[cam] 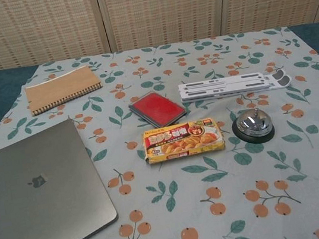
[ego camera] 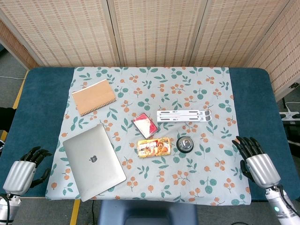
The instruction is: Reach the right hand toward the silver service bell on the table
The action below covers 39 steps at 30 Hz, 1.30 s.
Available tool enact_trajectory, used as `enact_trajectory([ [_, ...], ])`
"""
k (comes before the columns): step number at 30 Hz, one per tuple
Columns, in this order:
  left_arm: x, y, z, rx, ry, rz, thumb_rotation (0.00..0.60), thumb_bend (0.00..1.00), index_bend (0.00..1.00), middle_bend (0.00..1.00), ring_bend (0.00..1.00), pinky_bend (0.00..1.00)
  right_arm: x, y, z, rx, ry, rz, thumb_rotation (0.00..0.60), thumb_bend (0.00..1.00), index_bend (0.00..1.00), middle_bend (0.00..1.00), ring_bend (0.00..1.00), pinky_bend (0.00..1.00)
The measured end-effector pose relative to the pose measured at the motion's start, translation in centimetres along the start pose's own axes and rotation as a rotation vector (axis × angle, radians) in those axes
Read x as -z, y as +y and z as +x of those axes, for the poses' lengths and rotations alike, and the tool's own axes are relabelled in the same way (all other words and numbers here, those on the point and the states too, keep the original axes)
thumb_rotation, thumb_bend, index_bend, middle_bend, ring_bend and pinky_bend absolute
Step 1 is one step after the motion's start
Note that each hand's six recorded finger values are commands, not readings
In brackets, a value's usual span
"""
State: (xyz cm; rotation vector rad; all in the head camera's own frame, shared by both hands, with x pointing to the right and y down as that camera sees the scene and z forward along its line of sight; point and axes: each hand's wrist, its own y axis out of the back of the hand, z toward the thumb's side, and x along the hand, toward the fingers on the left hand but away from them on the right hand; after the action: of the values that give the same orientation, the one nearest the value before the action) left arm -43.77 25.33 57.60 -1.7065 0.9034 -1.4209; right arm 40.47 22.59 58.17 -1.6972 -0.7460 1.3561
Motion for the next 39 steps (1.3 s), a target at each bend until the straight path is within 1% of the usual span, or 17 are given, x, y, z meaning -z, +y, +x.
enact_trajectory([
  [8, 0.0, 0.1, 0.0, -0.005, 0.001, 0.001, 0.600, 0.39, 0.30, 0.26, 0.15, 0.38, -0.1, -0.4, -0.3, -0.005, 0.014, 0.011, 0.600, 0.71, 0.00, 0.00, 0.00, 0.05],
  [13, 0.2, 0.0, 0.3, -0.011, 0.004, 0.006, 0.600, 0.39, 0.30, 0.26, 0.15, 0.38, -0.5, -1.3, -1.0, -0.015, 0.065, 0.056, 0.600, 0.71, 0.00, 0.00, 0.00, 0.05],
  [16, 0.5, -0.2, 0.3, -0.001, 0.012, 0.001, 0.600, 0.39, 0.30, 0.26, 0.15, 0.38, -0.8, -2.4, -1.8, -0.016, 0.099, 0.079, 0.600, 0.71, 0.00, 0.00, 0.00, 0.05],
  [19, 0.5, 0.1, 0.3, -0.008, 0.017, -0.007, 0.600, 0.39, 0.30, 0.26, 0.15, 0.38, -1.4, -3.9, -3.3, -0.023, 0.130, 0.077, 0.600, 0.71, 0.00, 0.00, 0.00, 0.05],
  [23, 0.0, 0.7, 0.1, -0.039, -0.006, -0.005, 0.600, 0.39, 0.30, 0.27, 0.15, 0.38, -2.5, -5.6, -6.1, -0.051, 0.171, 0.071, 0.600, 0.71, 0.00, 0.00, 0.00, 0.05],
  [28, 0.0, 0.6, 0.0, -0.035, -0.007, -0.006, 0.600, 0.39, 0.30, 0.26, 0.15, 0.38, -4.4, -7.4, -9.3, -0.101, 0.222, 0.040, 0.600, 0.71, 0.00, 0.00, 0.00, 0.05],
  [32, 0.4, 0.6, 0.1, -0.032, 0.009, -0.003, 0.600, 0.39, 0.30, 0.27, 0.15, 0.38, -5.8, -8.2, -10.8, -0.119, 0.251, 0.011, 0.600, 0.74, 0.00, 0.00, 0.00, 0.05],
  [35, 0.4, 0.9, 0.0, -0.042, 0.008, -0.014, 0.600, 0.39, 0.30, 0.26, 0.15, 0.38, -8.0, -9.0, -12.1, -0.130, 0.289, -0.041, 0.600, 0.75, 0.00, 0.00, 0.00, 0.05],
  [39, 0.4, 1.0, -0.1, -0.045, 0.005, -0.020, 0.600, 0.39, 0.30, 0.27, 0.15, 0.38, -9.8, -10.6, -13.4, -0.172, 0.327, -0.046, 0.600, 0.76, 0.00, 0.00, 0.00, 0.05],
])
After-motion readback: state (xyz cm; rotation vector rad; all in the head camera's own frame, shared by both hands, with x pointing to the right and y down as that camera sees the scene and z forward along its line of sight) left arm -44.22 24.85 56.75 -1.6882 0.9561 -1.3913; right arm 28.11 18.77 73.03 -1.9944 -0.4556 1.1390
